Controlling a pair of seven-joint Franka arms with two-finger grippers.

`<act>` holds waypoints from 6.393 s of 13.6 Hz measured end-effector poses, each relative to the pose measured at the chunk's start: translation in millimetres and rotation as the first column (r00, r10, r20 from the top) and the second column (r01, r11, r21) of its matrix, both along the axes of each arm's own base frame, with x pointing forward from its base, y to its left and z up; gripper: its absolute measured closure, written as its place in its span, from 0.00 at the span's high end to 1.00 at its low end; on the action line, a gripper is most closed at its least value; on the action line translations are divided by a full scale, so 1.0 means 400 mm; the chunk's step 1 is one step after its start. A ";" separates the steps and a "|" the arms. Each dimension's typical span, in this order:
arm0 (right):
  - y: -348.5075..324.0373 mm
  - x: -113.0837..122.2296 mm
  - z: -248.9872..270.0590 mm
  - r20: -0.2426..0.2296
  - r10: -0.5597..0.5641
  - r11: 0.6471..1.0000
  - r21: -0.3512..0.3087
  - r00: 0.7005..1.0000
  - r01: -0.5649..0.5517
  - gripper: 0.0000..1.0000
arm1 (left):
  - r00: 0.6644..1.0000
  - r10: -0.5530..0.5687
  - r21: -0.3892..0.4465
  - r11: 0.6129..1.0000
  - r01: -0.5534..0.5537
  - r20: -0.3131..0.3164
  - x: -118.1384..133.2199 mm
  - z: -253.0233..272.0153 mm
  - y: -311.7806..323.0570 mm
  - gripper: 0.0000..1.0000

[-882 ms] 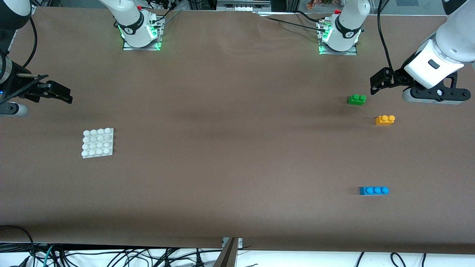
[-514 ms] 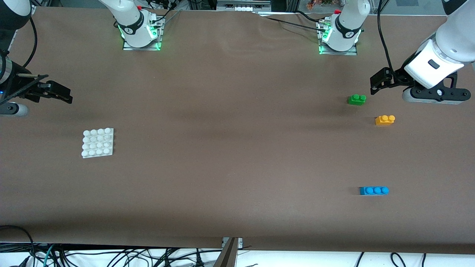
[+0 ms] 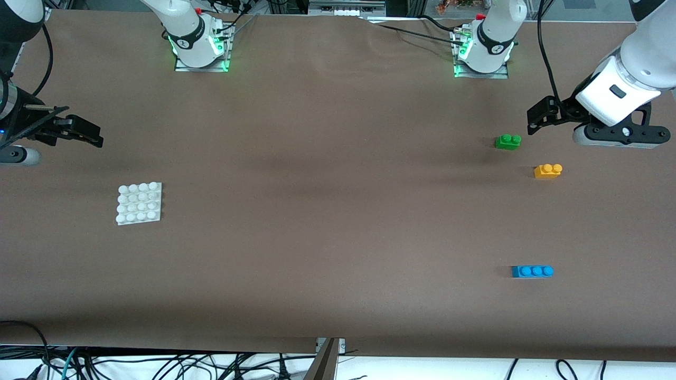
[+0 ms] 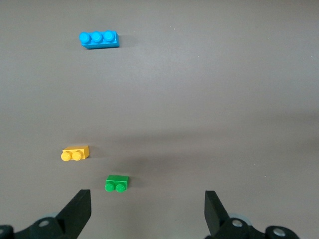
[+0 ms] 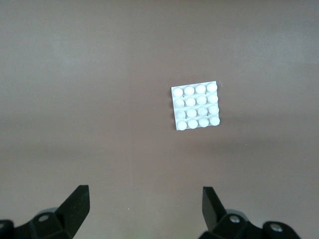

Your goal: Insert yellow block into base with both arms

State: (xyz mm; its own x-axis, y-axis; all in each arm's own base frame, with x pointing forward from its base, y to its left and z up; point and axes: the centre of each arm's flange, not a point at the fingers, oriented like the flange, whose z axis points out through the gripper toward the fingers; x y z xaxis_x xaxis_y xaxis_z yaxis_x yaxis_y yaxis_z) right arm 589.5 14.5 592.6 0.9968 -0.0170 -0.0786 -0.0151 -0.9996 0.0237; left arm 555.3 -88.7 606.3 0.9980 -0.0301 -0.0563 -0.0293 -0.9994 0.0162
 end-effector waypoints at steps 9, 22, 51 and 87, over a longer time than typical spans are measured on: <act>0.000 0.000 0.000 0.000 0.000 1.000 0.000 1.000 0.000 1.00 | 1.000 0.001 0.000 1.000 -0.001 0.000 0.000 0.000 0.001 1.00; 0.000 0.000 0.000 0.000 0.000 1.000 0.000 1.000 0.000 1.00 | 1.000 0.002 0.000 1.000 -0.002 0.000 0.001 0.000 0.003 1.00; -0.009 0.065 -0.154 -0.067 -0.008 1.000 -0.010 0.998 0.007 1.00 | 1.000 0.008 0.000 1.000 -0.008 0.000 0.002 0.000 0.010 1.00; -0.309 0.084 -1.015 -0.096 0.109 0.993 -0.035 0.989 -0.112 1.00 | 1.000 0.009 0.000 1.000 -0.009 -0.001 0.003 -0.001 0.013 1.00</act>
